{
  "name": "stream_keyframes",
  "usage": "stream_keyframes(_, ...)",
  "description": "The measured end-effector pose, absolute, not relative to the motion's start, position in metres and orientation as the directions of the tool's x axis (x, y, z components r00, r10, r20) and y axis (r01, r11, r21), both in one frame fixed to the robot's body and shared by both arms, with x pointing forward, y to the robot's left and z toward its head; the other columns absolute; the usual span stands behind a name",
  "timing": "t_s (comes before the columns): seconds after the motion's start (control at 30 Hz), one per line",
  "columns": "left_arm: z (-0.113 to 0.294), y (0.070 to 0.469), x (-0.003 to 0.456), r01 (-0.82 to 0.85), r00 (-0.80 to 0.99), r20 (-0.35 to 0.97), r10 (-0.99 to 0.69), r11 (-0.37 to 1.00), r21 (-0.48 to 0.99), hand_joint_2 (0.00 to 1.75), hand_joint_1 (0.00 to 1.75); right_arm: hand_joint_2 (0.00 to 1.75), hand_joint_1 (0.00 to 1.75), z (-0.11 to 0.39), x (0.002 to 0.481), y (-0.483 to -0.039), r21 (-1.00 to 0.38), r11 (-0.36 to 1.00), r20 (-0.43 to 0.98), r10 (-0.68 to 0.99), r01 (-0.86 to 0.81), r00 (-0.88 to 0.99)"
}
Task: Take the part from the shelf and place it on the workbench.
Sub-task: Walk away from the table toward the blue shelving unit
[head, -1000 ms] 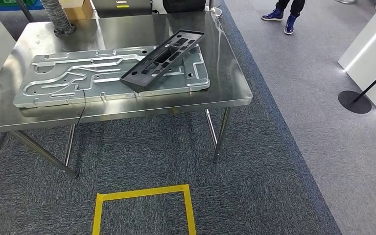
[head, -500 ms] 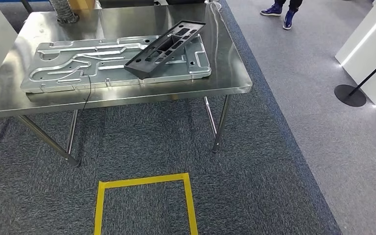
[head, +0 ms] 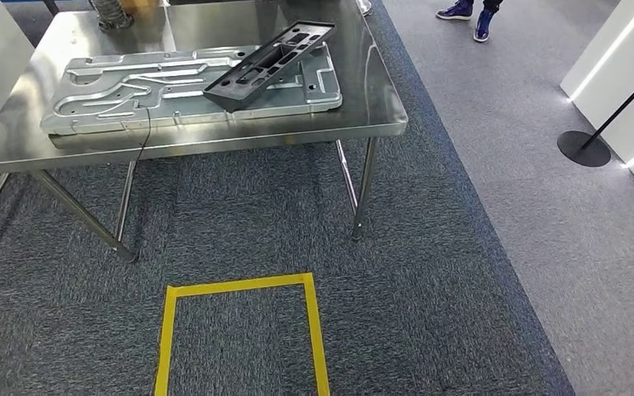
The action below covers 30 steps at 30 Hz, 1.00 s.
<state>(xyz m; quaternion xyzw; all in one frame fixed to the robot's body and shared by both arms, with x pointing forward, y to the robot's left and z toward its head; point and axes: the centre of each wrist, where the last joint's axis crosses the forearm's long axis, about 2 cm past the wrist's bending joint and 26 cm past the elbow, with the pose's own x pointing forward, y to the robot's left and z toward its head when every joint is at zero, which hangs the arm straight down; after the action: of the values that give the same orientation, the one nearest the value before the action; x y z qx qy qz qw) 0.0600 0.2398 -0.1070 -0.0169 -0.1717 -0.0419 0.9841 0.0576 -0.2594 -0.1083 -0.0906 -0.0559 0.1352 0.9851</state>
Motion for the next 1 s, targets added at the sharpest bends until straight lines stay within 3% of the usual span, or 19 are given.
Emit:
stream_keyframes(0.63,-0.1071,0.2397,0.0592,0.084,0.935,0.347,-0.076,0.996,-0.009,0.0,0.0,0.0,0.0,-0.1083,0.0576,-0.2599,-0.205,0.945,0.096,0.277,-0.254,0.956)
stream_keyframes(0.77,-0.1073,0.2397,0.0575,0.085,0.936,0.345,-0.077,0.996,-0.01,1.75,0.0,0.0,0.0,-0.1086,0.0554,-0.26,-0.207,0.945,0.092,0.277,-0.253,0.957)
stream_keyframes(0.97,-0.1076,0.2397,0.055,0.087,0.939,0.334,-0.079,0.996,-0.007,1.75,0.0,0.0,0.0,-0.1087,0.054,-0.2605,-0.221,0.944,0.078,0.267,-0.244,0.961)
stream_keyframes(1.0,-0.1076,0.2397,0.0554,0.089,0.94,0.33,-0.082,0.996,-0.005,1.75,0.0,0.44,0.0,-0.1087,0.0541,-0.2606,-0.222,0.945,0.073,0.264,-0.242,0.962)
